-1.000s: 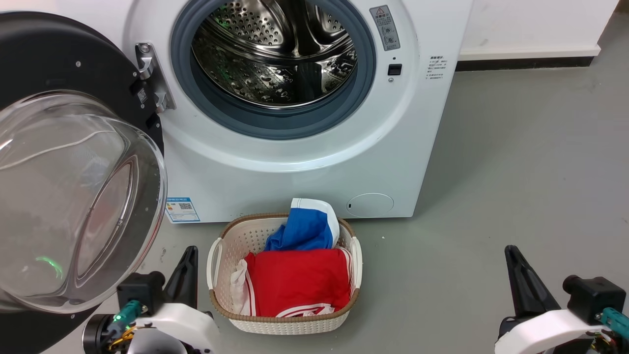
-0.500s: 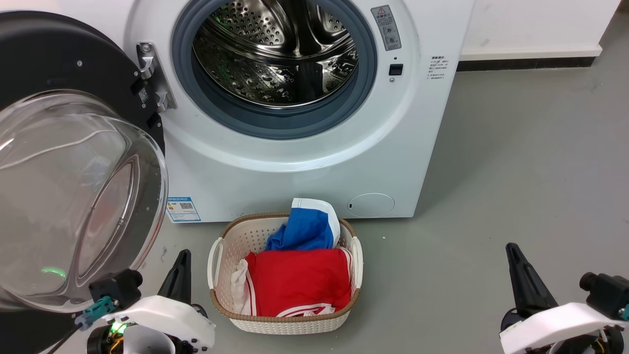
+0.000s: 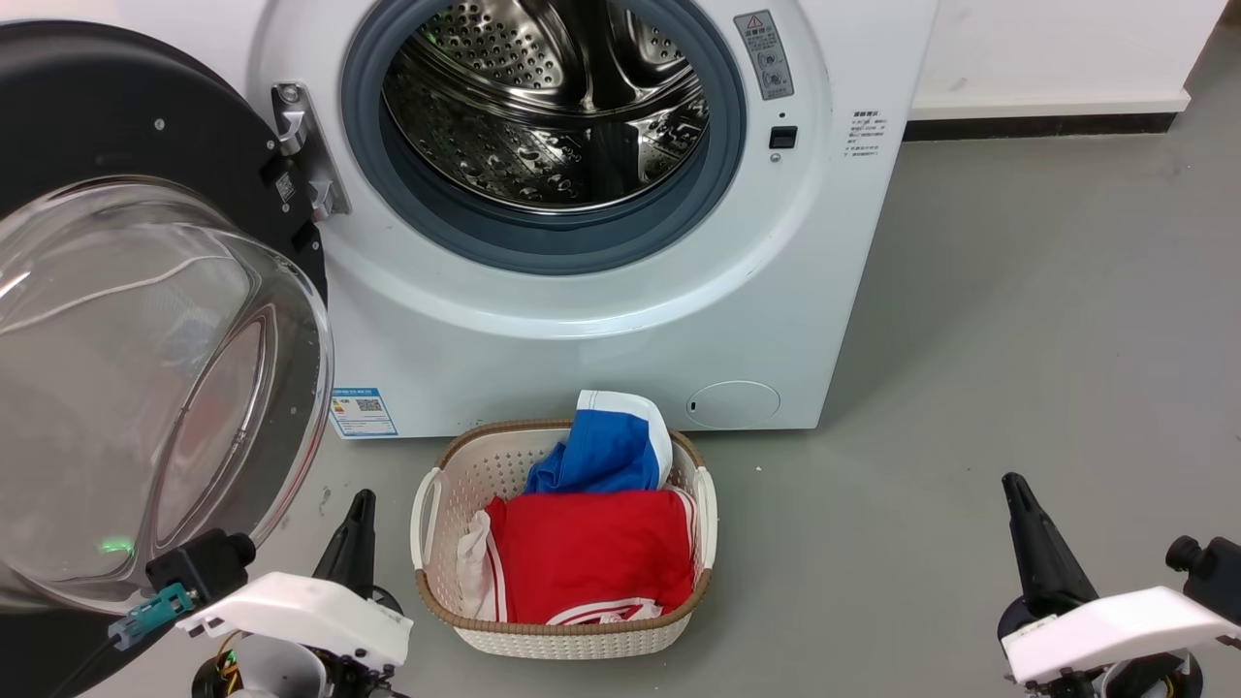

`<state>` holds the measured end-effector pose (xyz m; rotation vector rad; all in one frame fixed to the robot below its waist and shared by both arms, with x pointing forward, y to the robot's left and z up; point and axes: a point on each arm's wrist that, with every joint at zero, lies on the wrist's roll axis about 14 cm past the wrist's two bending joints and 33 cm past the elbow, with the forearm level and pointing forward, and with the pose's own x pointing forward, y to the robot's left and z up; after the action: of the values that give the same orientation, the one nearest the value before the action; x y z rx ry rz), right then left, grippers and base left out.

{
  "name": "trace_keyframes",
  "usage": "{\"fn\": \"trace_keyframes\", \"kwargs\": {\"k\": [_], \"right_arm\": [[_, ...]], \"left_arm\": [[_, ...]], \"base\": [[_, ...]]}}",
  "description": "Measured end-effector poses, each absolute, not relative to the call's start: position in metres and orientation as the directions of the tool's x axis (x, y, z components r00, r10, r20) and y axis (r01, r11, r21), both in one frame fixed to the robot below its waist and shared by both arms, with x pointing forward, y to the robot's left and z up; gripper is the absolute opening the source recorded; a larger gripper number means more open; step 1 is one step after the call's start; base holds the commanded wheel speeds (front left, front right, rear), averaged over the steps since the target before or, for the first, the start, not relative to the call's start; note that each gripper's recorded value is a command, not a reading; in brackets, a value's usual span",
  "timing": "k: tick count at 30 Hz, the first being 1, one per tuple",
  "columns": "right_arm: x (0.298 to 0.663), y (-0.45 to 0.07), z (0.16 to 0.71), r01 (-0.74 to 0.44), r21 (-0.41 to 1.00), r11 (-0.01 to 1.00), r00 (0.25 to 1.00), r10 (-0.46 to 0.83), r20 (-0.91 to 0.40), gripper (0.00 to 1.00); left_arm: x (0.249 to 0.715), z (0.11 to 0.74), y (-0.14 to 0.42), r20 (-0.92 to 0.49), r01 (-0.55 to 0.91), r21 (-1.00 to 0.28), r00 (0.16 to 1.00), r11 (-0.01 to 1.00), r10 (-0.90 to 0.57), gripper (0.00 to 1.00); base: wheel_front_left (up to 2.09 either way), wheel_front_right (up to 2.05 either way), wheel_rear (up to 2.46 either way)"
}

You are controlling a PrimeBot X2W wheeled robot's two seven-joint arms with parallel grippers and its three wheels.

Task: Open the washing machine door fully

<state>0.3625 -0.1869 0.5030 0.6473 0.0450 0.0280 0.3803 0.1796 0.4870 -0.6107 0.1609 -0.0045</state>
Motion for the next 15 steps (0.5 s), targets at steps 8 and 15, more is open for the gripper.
{"fn": "trace_keyframes", "kwargs": {"k": [8, 15], "right_arm": [[0.3658, -0.1886, 0.5032, -0.004, 0.689, 0.725, 0.999, 0.035, -0.031, 0.0], [0.3672, -0.1901, 0.5015, 0.006, 0.752, 0.66, 0.999, 0.03, -0.035, 0.0]], "left_arm": [[0.3812, 0.4866, 0.1818, -0.152, -0.064, -0.662, 0.987, 0.747, -0.051, 0.0], [0.3824, 0.4875, 0.1815, -0.147, -0.07, -0.732, 0.987, 0.678, -0.057, 0.0]], "base": [[0.0, 0.0, 0.0], [0.0, 0.0, 0.0]]}}
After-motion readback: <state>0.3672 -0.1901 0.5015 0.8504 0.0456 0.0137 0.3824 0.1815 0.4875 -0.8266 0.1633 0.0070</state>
